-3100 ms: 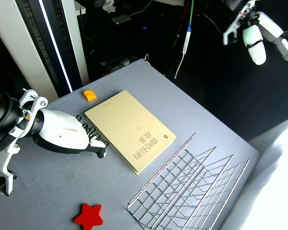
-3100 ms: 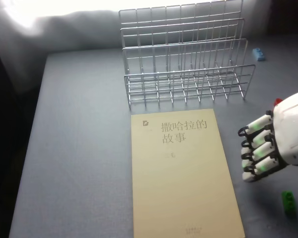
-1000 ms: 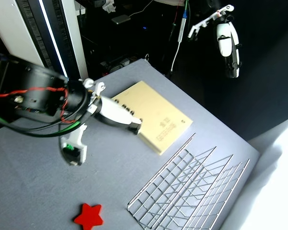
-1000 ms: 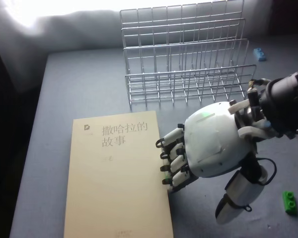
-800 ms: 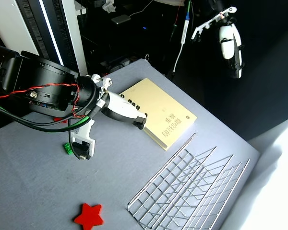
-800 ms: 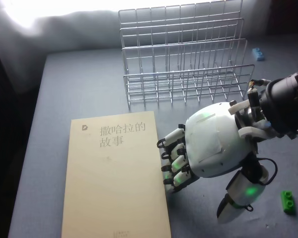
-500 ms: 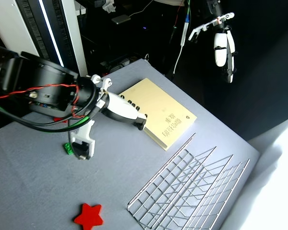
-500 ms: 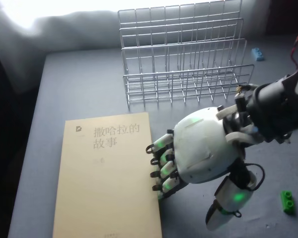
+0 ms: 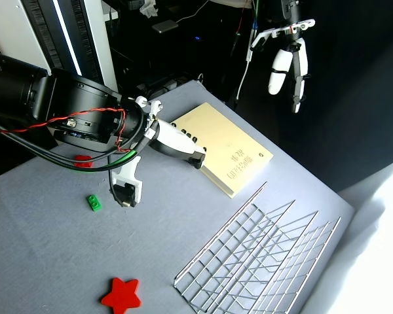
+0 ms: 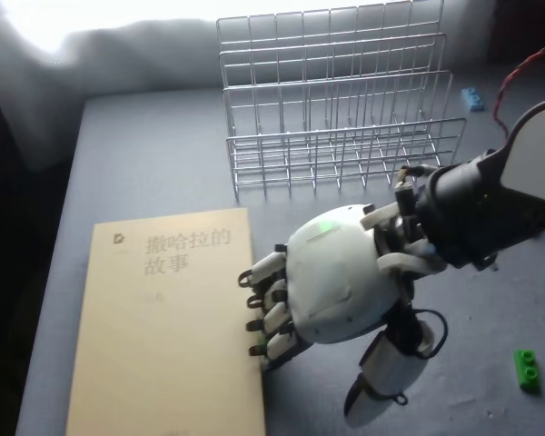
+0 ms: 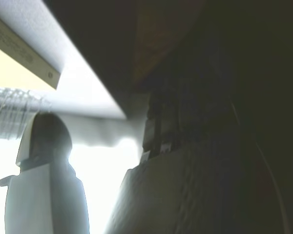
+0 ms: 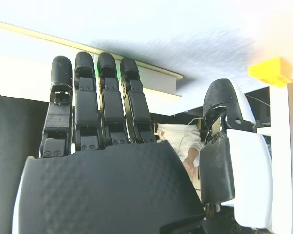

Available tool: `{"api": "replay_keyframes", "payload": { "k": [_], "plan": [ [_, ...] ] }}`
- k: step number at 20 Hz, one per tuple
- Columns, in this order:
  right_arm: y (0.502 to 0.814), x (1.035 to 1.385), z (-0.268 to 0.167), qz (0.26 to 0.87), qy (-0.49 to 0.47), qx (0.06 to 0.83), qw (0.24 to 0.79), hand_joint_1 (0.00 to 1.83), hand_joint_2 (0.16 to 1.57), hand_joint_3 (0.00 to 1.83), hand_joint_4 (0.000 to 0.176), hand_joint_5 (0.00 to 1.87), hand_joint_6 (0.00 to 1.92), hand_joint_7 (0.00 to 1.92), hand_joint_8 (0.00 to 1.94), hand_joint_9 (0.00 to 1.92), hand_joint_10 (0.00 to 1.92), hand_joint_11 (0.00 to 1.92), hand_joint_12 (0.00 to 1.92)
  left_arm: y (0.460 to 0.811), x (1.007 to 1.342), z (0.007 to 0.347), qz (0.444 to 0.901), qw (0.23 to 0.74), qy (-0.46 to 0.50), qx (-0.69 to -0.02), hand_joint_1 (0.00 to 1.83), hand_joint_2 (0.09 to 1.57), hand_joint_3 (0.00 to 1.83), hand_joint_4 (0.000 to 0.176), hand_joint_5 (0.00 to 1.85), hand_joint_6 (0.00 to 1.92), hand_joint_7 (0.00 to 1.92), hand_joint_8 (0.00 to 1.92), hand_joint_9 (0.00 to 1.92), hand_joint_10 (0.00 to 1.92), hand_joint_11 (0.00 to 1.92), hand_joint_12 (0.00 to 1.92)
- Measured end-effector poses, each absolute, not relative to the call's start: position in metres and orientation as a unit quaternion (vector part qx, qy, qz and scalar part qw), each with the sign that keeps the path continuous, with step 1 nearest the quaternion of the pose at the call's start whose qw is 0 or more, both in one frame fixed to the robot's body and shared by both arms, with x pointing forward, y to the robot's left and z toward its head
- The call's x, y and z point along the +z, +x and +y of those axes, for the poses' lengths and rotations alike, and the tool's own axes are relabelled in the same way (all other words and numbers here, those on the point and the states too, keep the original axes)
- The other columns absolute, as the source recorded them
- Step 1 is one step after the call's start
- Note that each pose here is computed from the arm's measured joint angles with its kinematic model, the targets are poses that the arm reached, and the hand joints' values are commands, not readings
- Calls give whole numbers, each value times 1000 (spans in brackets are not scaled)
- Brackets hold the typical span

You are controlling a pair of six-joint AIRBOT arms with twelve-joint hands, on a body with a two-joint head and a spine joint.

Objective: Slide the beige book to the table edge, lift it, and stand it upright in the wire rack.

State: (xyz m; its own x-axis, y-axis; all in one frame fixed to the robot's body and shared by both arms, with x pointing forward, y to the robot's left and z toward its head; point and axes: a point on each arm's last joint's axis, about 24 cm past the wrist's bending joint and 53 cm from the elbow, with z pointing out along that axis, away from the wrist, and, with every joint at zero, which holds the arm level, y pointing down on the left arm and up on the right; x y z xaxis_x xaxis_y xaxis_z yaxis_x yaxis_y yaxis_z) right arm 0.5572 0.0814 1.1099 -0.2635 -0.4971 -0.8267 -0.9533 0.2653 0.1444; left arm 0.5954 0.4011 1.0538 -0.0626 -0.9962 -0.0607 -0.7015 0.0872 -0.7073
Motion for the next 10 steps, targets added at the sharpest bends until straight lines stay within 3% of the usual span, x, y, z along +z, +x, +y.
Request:
{"api": "replay_keyframes", "payload": {
  "k": [1, 5, 10],
  "plan": [
    [556, 1110, 87, 717, -506, 339, 339, 190, 1128, 0, 0, 333, 6, 332, 3, 324, 2, 0, 901, 600, 1058, 401, 624, 266, -675, -291, 964, 1040, 0, 0, 72, 1, 12, 2, 12, 1, 0, 108],
    [558, 1112, 93, 714, -507, 339, 343, 165, 1136, 2, 0, 322, 3, 332, 4, 325, 5, 0, 899, 612, 1073, 388, 542, 242, -719, -361, 956, 1025, 0, 0, 49, 9, 0, 0, 0, 0, 0, 3],
    [559, 1119, 104, 706, -512, 342, 350, 188, 1132, 0, 0, 327, 1, 340, 2, 331, 3, 0, 900, 599, 1059, 391, 519, 214, -756, -337, 784, 1047, 2, 0, 40, 7, 0, 0, 0, 0, 0, 0]
  ]
}}
